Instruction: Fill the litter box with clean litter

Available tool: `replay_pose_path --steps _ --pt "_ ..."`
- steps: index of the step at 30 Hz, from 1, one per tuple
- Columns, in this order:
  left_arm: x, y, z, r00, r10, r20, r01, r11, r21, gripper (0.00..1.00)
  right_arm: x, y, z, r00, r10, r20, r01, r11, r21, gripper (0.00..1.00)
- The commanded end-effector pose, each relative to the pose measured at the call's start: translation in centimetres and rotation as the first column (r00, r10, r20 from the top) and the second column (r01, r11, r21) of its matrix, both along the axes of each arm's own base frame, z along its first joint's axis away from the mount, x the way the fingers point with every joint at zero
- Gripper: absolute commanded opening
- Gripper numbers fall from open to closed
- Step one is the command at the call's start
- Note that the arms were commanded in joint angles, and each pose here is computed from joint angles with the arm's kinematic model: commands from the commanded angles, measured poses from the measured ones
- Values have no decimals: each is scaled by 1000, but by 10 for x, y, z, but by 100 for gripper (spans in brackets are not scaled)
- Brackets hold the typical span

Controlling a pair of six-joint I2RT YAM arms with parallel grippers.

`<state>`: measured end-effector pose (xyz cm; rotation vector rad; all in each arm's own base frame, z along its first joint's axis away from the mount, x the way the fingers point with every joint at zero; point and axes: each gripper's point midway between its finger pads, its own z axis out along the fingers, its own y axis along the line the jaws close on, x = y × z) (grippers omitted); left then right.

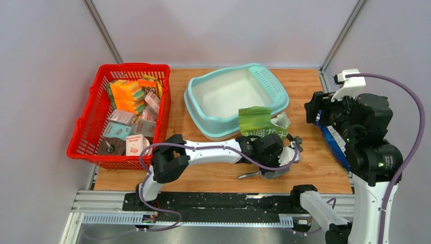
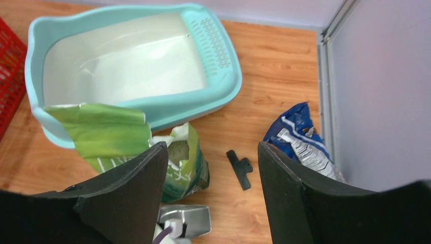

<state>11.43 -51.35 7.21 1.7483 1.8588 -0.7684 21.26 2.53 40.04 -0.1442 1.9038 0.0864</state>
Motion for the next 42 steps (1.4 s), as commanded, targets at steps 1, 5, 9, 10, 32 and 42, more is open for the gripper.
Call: replay_pose_path --steps 1,5,9,10,32,42 --pt "-6 -19 139 995 -95 15 95 951 -295 0 7 -20 49 984 -104 147 108 994 -19 70" --pt "20 2 131 994 -15 112 38 978 -206 35 12 -23 53 981 -119 153 124 992 -22 70" --pt "28 44 76 994 53 100 -50 998 -33 48 13 -24 49 984 -116 139 123 992 -38 70" --pt "26 49 67 995 52 87 -52 999 -7 48 14 -23 47 985 -110 134 116 992 -39 71" --pt "42 2 -16 978 168 126 -185 973 137 52 2 -11 17 995 -31 92 35 998 -47 73" --pt "38 7 -21 982 136 134 -157 974 161 13 -1 -10 12 994 -28 103 32 999 -42 74"
